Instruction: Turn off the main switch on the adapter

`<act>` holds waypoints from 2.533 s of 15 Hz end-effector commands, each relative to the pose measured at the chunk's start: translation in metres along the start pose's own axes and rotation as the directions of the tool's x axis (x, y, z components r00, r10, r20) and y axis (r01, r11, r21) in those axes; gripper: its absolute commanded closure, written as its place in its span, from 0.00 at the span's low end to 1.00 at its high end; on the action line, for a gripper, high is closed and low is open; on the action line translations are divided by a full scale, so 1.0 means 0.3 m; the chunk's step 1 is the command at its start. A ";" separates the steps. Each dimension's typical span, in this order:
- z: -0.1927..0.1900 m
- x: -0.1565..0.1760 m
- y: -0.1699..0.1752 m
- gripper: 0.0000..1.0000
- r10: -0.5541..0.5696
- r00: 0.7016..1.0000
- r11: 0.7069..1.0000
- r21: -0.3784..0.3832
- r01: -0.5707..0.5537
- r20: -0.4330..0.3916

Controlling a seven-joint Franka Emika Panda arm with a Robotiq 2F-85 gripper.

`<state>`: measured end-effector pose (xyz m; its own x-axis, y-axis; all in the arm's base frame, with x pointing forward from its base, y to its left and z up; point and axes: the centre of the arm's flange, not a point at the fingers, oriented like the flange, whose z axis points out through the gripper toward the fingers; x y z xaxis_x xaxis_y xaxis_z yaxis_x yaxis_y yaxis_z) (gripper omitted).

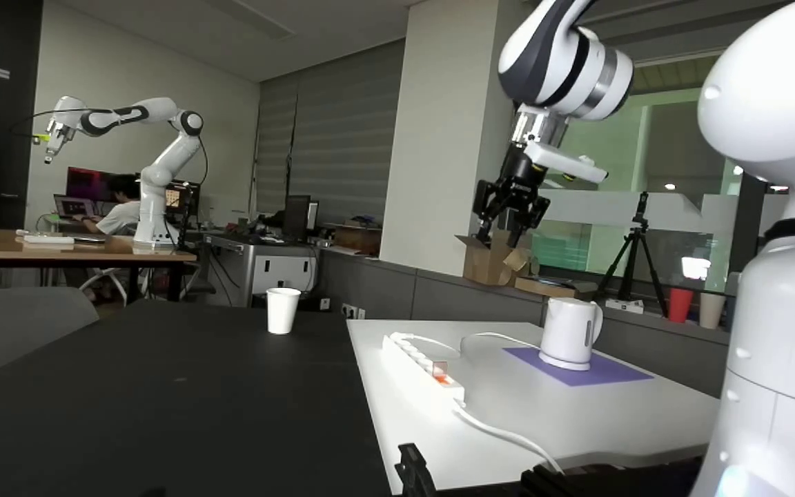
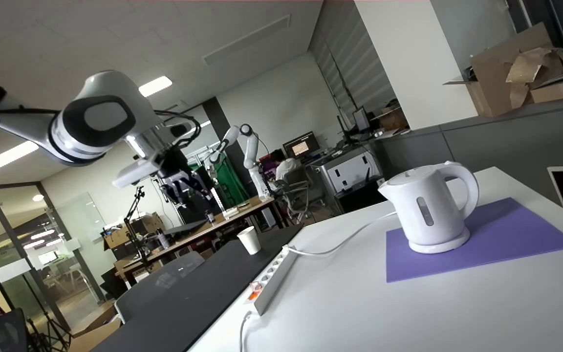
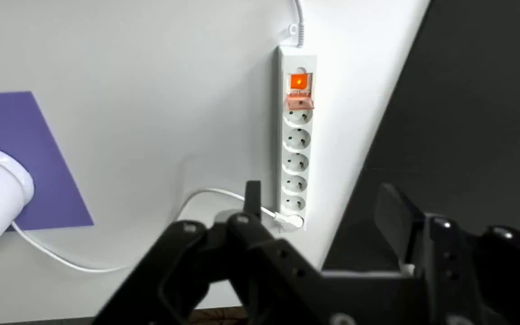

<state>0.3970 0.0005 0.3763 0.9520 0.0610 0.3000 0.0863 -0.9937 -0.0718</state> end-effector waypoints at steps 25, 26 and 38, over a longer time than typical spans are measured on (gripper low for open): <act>0.564 0.150 -0.041 1.00 0.065 0.985 0.998 0.007 -0.067 0.159; 0.596 0.149 -0.049 1.00 0.063 0.986 0.998 0.000 -0.063 0.152; 0.878 0.123 -0.003 1.00 0.125 0.965 0.989 0.048 -0.140 0.230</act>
<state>0.4966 0.0332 0.1484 0.9963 -0.0035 0.0862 0.0075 -0.9920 -0.1259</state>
